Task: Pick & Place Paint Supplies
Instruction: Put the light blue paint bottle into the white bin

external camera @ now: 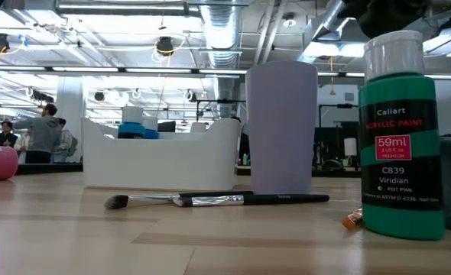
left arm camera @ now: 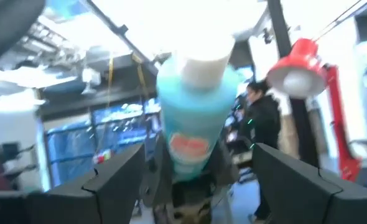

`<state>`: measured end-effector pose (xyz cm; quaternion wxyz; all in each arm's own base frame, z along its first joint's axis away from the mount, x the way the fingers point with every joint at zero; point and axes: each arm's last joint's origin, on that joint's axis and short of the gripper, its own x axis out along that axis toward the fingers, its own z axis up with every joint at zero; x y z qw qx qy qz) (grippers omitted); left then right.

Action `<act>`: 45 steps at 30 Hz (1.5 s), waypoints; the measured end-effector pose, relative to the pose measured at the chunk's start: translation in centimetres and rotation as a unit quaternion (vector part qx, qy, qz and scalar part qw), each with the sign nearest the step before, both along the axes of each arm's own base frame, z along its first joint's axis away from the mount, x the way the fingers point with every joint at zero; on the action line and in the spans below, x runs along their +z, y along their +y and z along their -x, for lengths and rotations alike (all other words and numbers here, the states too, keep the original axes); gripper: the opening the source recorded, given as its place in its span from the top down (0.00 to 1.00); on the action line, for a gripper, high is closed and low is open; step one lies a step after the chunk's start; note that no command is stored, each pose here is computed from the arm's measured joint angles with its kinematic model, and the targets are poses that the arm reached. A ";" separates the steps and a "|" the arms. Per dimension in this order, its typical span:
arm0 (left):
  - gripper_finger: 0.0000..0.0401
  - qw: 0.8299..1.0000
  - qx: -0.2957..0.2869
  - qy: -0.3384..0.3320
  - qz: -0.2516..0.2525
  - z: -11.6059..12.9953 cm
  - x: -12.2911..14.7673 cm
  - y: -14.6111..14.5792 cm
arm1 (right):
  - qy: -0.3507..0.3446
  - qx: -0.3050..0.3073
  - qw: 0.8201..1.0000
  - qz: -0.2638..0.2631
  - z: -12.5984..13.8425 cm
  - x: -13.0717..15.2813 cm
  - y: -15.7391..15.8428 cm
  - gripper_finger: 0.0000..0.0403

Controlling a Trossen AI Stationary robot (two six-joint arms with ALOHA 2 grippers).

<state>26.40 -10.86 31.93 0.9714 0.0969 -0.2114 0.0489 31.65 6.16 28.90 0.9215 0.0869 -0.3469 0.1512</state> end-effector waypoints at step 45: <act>0.28 0.987 -0.139 -0.062 0.055 -4.2 0.6 5.7 | 0.023 -0.061 0.998 0.006 -0.5 -0.4 -0.8 0.54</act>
